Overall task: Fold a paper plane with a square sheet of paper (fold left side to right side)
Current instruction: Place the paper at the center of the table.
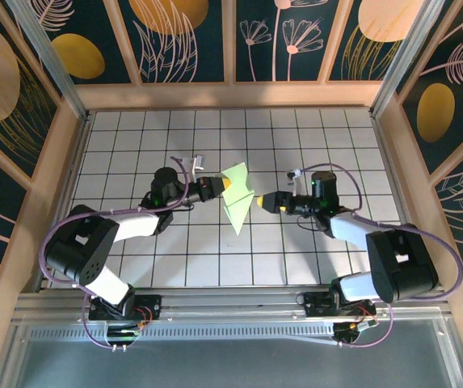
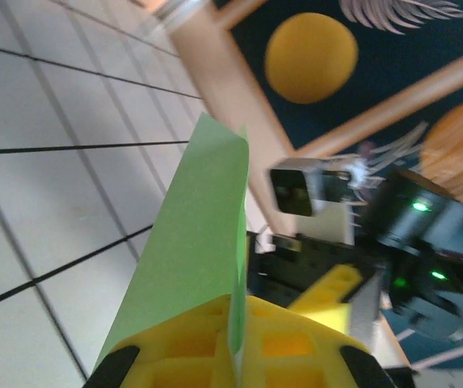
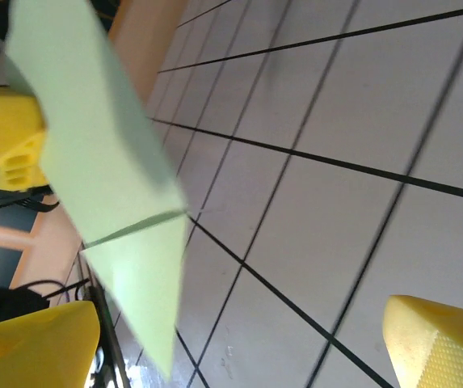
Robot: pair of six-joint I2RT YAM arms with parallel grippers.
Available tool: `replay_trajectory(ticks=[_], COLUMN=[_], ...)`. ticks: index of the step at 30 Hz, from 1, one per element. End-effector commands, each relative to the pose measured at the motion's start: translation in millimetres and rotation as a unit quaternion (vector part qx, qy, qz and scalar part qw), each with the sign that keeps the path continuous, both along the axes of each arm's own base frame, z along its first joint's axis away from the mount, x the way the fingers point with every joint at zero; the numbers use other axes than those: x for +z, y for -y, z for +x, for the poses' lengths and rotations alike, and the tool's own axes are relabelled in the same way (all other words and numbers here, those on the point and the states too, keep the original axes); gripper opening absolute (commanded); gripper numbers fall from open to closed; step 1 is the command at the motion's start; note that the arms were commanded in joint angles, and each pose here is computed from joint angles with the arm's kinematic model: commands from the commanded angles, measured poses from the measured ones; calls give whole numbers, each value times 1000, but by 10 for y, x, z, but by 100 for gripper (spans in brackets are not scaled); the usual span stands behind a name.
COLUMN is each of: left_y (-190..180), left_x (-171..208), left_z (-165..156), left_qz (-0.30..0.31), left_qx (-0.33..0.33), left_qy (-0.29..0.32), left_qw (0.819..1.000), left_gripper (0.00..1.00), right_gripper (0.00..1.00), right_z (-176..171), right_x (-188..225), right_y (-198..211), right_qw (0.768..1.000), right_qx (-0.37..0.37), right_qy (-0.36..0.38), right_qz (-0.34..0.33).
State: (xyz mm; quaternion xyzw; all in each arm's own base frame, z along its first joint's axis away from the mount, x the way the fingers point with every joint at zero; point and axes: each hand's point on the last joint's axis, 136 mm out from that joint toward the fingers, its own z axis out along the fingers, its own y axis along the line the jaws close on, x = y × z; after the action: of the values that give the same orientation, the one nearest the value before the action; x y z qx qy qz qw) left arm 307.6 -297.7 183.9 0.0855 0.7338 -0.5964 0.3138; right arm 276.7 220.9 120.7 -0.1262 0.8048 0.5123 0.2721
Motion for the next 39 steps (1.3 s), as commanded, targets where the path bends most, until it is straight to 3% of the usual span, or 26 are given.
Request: replay_trajectory(ticks=[1, 6, 17, 35, 36, 37, 39], left_y=[33, 38, -2, -11, -26, -52, -133], left_x=[234, 161, -254, -507, -532, -567, -641], left_z=[-208, -203, 14, -40, -34, -14, 41], left_qz=[-29, -24, 43, 83, 88, 97, 125], left_qx=[-56, -56, -5, -22, -17, -7, 22], left_qy=[52, 40, -11, -32, -33, -35, -36], left_qw=[997, 997, 999, 996, 995, 995, 991], left_gripper=[0, 0, 0, 0, 2, 13, 34], right_gripper=[90, 81, 45, 12, 7, 1, 0], right_z=[-10, -72, -26, 410, 424, 441, 459], right_x=[215, 266, 385, 214, 192, 161, 62], right_y=[-229, -459, -543, -635, -631, -631, -617], right_qw=[996, 991, 989, 995, 995, 996, 997], right_qx=[50, 100, 124, 98, 94, 90, 80], right_qy=[61, 59, 57, 36, 33, 27, 9], right_qz=[40, 63, 55, 4, 2, -1, -9])
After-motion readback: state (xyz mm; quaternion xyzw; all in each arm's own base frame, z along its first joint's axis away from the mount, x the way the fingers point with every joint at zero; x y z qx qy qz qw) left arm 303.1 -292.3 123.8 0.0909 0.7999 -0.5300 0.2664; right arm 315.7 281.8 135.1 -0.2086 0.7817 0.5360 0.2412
